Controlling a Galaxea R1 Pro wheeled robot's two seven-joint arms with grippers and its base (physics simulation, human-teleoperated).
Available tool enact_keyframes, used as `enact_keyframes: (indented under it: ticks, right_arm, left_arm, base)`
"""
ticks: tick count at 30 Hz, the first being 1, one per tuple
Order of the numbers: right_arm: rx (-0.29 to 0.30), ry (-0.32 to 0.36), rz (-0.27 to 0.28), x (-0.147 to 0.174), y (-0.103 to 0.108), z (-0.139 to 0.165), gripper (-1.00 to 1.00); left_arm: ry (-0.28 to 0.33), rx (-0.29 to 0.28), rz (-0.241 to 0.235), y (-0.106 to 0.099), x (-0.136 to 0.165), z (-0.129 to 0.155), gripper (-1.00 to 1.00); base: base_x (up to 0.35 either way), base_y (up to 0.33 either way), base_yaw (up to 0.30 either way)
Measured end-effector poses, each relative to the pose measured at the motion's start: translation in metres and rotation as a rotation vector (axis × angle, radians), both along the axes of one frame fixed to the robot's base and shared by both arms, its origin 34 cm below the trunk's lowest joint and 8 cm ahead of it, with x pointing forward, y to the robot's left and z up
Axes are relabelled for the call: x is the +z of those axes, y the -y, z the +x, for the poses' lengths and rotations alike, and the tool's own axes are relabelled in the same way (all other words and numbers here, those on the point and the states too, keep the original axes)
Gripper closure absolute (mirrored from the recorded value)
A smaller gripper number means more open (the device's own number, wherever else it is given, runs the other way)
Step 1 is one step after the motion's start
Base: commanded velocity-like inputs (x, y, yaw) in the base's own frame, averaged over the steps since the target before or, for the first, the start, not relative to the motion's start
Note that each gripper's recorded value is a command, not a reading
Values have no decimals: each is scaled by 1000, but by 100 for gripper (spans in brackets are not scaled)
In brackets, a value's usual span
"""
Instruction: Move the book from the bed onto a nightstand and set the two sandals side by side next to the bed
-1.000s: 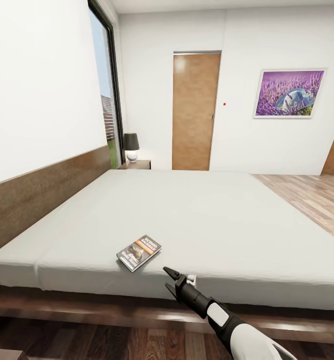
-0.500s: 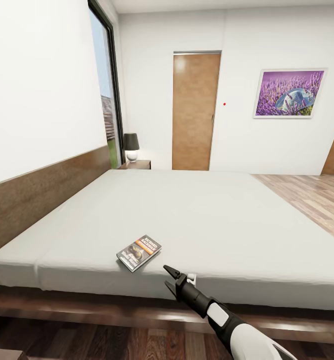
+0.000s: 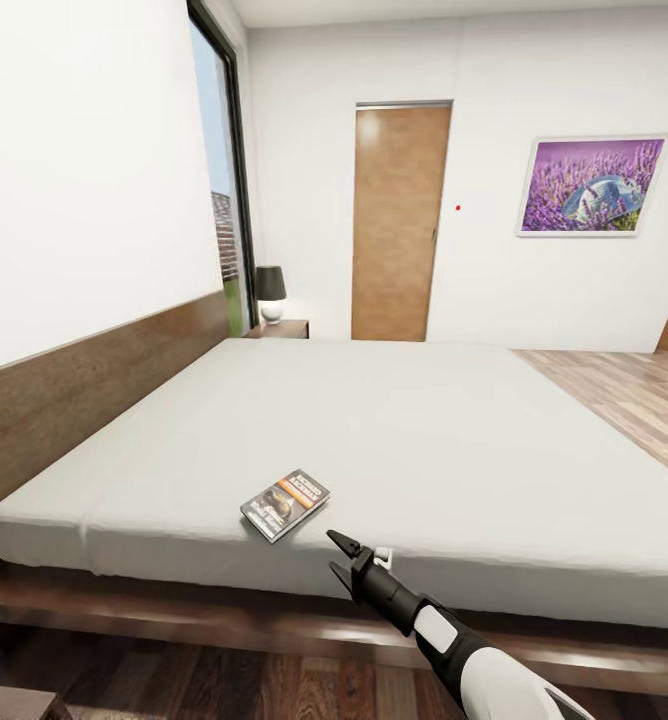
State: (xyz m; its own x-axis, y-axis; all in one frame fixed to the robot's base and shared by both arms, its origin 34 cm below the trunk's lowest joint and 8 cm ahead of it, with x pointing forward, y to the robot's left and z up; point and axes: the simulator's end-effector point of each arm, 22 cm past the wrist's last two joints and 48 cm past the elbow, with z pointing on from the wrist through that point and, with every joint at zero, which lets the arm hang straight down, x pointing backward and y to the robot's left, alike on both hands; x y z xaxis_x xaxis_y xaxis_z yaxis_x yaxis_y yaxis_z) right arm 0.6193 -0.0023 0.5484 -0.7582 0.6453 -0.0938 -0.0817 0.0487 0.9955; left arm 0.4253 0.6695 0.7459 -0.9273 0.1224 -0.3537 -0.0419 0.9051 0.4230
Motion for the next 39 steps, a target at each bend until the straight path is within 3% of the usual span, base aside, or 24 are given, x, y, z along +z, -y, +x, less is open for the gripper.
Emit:
enact_keyframes:
  ticks: [39]
  right_arm:
    - [2,4,13,0,0,0,-100]
  left_arm:
    - [-7,1,1,0,-2,1,-100]
  base:
    - [0,0,65]
